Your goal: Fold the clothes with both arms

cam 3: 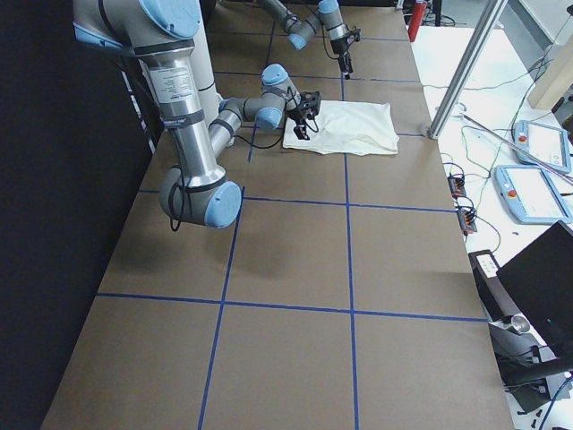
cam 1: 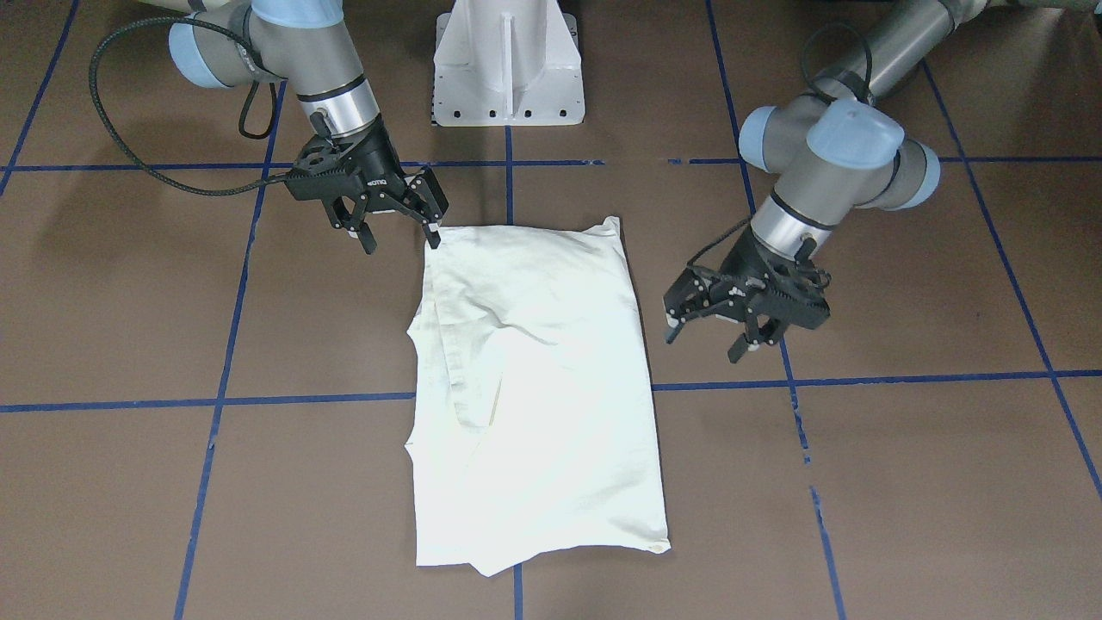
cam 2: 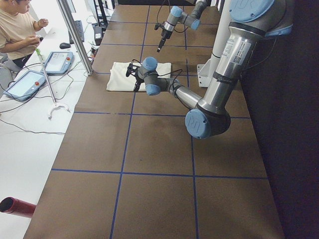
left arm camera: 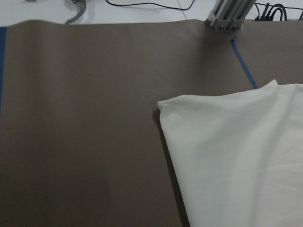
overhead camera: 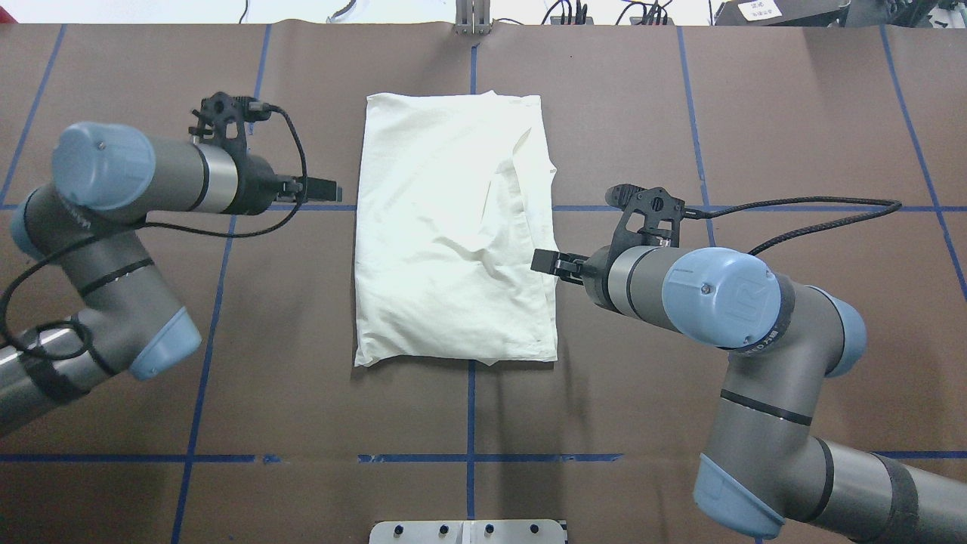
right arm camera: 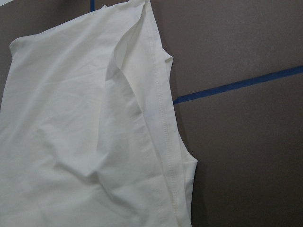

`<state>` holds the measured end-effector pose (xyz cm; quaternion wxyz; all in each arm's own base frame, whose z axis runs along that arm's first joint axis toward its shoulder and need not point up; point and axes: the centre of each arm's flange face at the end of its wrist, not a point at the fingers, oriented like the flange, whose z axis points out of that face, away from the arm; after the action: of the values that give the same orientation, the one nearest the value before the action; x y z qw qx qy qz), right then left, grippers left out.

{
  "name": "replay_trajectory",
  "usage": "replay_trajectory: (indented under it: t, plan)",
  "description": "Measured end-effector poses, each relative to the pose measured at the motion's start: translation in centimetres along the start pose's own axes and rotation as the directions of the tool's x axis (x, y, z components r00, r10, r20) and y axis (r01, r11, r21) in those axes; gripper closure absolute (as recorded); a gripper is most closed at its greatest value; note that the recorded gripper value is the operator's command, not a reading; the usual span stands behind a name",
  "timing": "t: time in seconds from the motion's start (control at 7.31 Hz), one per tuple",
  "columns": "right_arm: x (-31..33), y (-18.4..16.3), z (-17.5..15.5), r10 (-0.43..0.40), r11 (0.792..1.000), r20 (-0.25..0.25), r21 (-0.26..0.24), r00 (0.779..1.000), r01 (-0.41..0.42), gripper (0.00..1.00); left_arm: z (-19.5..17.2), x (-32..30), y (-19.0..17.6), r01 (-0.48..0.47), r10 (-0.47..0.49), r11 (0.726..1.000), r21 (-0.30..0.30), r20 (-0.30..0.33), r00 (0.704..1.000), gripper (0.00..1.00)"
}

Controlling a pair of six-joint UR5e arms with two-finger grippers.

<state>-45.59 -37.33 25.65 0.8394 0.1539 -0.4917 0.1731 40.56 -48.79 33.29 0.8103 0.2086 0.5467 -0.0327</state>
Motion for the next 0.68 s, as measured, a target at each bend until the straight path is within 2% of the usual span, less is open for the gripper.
replay_trajectory:
  t: [0.14, 0.41, 0.55, 0.68]
  plan:
    - [0.0, 0.0, -0.4, 0.015, 1.000, 0.007, -0.001, 1.000, -0.015, 0.00, -1.2, 1.1, 4.5, 0.079, -0.080, 0.997, -0.023, -0.022, 0.997, 0.20]
    - [0.0, 0.1, -0.5, 0.023, 1.000, 0.009, 0.000, 1.000, -0.023, 0.00, -0.3, 3.7, 12.3, 0.238, -0.238, 0.971, -0.039, -0.018, 0.971, 0.38]
    - [0.0, 0.1, -0.5, 0.024, 1.000, 0.008, 0.001, 1.000, -0.024, 0.00, 0.8, 4.7, 15.3, 0.304, -0.305, 0.952, -0.040, -0.007, 0.952, 0.43]
    - [0.1, 0.0, -0.5, 0.024, 1.000, 0.007, 0.003, 1.000, -0.024, 0.00, 1.5, 5.2, 17.0, 0.351, -0.351, 0.936, -0.038, 0.002, 0.936, 0.43]
